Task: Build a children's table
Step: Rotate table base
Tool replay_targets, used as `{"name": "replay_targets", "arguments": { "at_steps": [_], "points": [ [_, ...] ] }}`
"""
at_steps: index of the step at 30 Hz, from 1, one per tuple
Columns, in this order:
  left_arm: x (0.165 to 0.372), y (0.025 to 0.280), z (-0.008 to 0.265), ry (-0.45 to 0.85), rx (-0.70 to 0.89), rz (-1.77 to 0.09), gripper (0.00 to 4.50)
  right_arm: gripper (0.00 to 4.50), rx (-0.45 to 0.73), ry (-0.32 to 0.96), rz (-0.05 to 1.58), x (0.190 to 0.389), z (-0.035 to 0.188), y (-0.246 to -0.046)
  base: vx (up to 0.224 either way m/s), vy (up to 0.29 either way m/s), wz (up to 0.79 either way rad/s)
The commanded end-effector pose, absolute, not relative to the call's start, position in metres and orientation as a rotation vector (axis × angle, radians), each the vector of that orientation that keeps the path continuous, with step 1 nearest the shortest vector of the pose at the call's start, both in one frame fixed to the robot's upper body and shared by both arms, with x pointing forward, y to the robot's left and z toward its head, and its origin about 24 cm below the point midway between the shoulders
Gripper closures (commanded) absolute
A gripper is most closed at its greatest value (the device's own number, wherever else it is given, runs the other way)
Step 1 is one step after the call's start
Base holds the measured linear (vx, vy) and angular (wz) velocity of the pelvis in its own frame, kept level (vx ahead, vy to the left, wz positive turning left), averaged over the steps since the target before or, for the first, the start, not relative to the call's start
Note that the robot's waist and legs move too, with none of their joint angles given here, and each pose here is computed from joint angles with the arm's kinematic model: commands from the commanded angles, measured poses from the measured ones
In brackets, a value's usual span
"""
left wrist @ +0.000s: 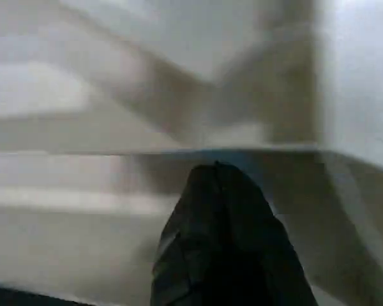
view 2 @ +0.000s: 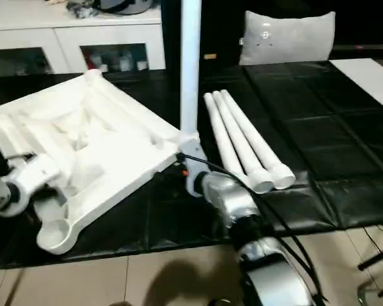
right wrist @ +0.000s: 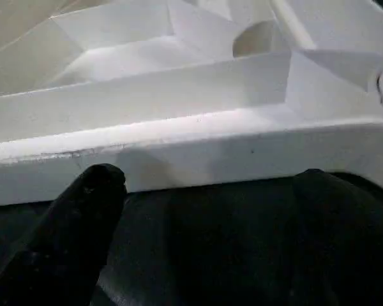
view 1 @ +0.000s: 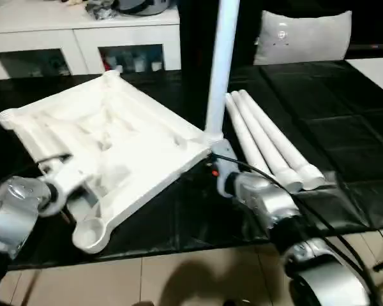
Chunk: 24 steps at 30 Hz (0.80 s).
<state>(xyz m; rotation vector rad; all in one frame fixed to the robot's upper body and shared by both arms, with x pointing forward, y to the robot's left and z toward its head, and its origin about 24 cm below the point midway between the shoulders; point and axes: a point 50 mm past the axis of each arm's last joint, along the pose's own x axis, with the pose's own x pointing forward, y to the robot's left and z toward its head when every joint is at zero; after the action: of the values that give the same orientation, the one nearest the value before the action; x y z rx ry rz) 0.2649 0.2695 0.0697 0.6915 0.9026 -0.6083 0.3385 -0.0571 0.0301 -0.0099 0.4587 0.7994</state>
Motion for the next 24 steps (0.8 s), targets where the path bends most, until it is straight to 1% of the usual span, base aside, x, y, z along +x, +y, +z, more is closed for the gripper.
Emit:
{"name": "replay_targets", "arguments": {
  "at_steps": [1,3,4,5,6,7,9,10,14,17,19,20,22,23,24],
  "points": [
    [0.258,0.261,0.066,0.924,0.654,-0.732,4.43,0.00,-0.036,0.451,0.803,0.342,0.033,-0.053,0.000,0.000,0.00],
    [0.255,0.246,0.065,0.906,0.592,-0.843,4.43,0.00,-0.043,0.444,0.800,0.345,0.034,-0.050,0.000,0.000,0.00],
    [0.255,0.246,0.065,0.906,0.592,-0.843,4.43,0.00,-0.043,0.444,0.800,0.345,0.034,-0.050,0.000,0.000,0.00],
    [0.253,0.232,0.064,0.891,0.539,-0.921,4.43,0.00,-0.040,0.432,0.799,0.346,0.037,-0.046,0.000,0.000,0.00],
    [0.253,0.230,0.064,0.888,0.530,-0.932,4.43,0.00,-0.039,0.430,0.799,0.347,0.037,-0.046,0.000,0.000,0.00],
    [0.253,0.213,0.063,0.854,0.465,-1.012,4.43,0.00,-0.037,0.419,0.808,0.347,0.039,-0.042,0.000,0.000,0.00],
    [0.255,0.201,0.063,0.819,0.441,-1.054,4.43,0.00,-0.037,0.414,0.815,0.347,0.039,-0.040,0.000,0.000,0.00],
    [0.260,0.194,0.063,0.780,0.447,-1.067,4.43,0.00,-0.038,0.413,0.815,0.348,0.039,-0.040,0.000,0.000,0.00],
    [0.270,0.178,0.062,0.713,0.451,-1.085,4.43,0.00,-0.039,0.408,0.808,0.349,0.039,-0.041,0.000,0.000,0.00],
    [0.281,0.171,0.061,0.662,0.474,-1.049,4.43,0.00,-0.045,0.402,0.799,0.350,0.040,-0.042,0.000,0.000,0.00],
    [0.298,0.166,0.057,0.606,0.509,-0.934,4.43,0.00,-0.053,0.397,0.776,0.354,0.042,-0.046,0.000,0.000,0.00],
    [0.310,0.165,0.055,0.572,0.537,-0.838,4.43,0.00,-0.061,0.388,0.757,0.356,0.044,-0.050,0.000,0.000,0.00],
    [0.316,0.165,0.055,0.552,0.555,-0.789,4.43,0.00,-0.063,0.384,0.744,0.358,0.045,-0.052,0.000,0.000,0.00],
    [0.321,0.166,0.055,0.539,0.551,-0.735,4.43,0.00,-0.062,0.370,0.724,0.360,0.048,-0.055,0.000,0.000,0.00],
    [0.328,0.168,0.057,0.513,0.546,-0.654,4.43,0.00,-0.033,0.330,0.693,0.365,0.057,-0.061,0.000,0.000,0.00]
  ]
}}
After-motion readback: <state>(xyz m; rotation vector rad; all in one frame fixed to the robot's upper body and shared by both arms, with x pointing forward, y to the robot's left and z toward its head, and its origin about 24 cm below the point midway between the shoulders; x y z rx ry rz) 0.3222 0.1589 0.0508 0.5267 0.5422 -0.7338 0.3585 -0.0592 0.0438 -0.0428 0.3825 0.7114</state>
